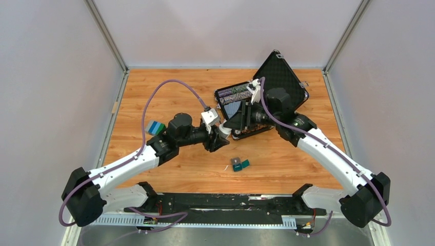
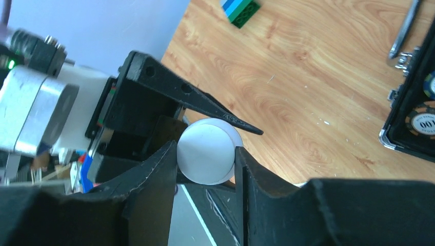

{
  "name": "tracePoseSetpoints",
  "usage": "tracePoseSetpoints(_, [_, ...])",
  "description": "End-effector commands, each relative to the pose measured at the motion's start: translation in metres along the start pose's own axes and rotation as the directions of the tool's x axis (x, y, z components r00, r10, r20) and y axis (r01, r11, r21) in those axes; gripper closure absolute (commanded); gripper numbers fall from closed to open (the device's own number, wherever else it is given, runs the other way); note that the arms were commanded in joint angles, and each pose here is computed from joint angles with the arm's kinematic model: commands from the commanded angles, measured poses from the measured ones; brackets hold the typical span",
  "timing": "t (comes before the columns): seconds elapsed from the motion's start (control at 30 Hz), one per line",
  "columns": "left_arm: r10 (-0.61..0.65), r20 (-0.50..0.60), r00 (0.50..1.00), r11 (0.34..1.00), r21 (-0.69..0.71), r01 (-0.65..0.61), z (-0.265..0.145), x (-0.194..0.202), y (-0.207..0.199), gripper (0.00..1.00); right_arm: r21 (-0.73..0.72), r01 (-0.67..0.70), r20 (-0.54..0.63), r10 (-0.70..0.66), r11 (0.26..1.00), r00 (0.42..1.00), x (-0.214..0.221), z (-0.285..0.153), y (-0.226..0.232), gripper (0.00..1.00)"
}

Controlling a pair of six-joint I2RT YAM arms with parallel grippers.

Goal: Sort the pills into containers

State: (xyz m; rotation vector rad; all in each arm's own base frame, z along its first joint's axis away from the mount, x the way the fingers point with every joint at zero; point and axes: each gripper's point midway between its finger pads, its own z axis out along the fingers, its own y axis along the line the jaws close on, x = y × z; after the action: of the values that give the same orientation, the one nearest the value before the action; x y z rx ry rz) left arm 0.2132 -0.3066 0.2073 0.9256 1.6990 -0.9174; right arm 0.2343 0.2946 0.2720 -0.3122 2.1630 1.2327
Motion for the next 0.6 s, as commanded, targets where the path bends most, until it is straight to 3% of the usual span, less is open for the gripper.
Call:
tracePoseSetpoints(0.0, [0.030, 0.050, 0.998, 0.988, 0.147, -0.037, -0.005, -0.036, -0.027, 1.00, -0.262, 0.290, -0.013, -0.304, 0.921, 0.953, 0.010, -0.024, 0.020, 1.00])
tracePoseSetpoints(0.17, [0.051, -0.052, 0.997, 0.955, 0.296, -0.034, -0.012, -0.031, -0.050, 1.00, -0.412, 0.393, -0.003, -0.433, 0.822, 0.902, 0.024, -0.032, 0.030, 1.00])
tracePoseSetpoints(0.27, [0.080, -0.077, 0.994, 0.940, 0.336, -0.050, -0.013, -0.032, -0.055, 1.00, -0.350, 0.383, 0.007, -0.406, 0.855, 0.914, 0.016, -0.028, 0.024, 0.97])
tracePoseSetpoints(0.33, [0.110, -0.082, 0.991, 0.955, 0.285, -0.082, -0.011, -0.032, -0.044, 1.00, -0.217, 0.323, 0.020, -0.326, 0.921, 0.945, 0.001, -0.022, 0.009, 0.28])
tracePoseSetpoints(0.37, [0.120, -0.083, 0.989, 0.969, 0.226, -0.099, -0.008, -0.032, -0.033, 1.00, -0.143, 0.262, 0.031, -0.260, 0.955, 0.965, -0.007, -0.020, 0.002, 0.07])
tracePoseSetpoints(0.4, [0.130, -0.080, 0.988, 0.975, 0.191, -0.113, -0.007, -0.032, -0.027, 1.00, -0.090, 0.195, 0.046, -0.191, 0.977, 0.980, -0.013, -0.020, -0.002, 0.01])
tracePoseSetpoints(0.5, [0.148, -0.044, 0.988, 0.987, 0.067, -0.144, -0.001, -0.034, -0.004, 1.00, -0.014, 0.019, 0.097, -0.018, 1.000, 0.995, -0.021, -0.019, 0.001, 0.00])
tracePoseSetpoints(0.57, [0.158, -0.005, 0.987, 0.985, 0.065, -0.157, 0.001, -0.038, -0.004, 1.00, 0.041, -0.096, 0.143, 0.089, 0.995, 0.986, -0.026, -0.013, -0.005, 0.09])
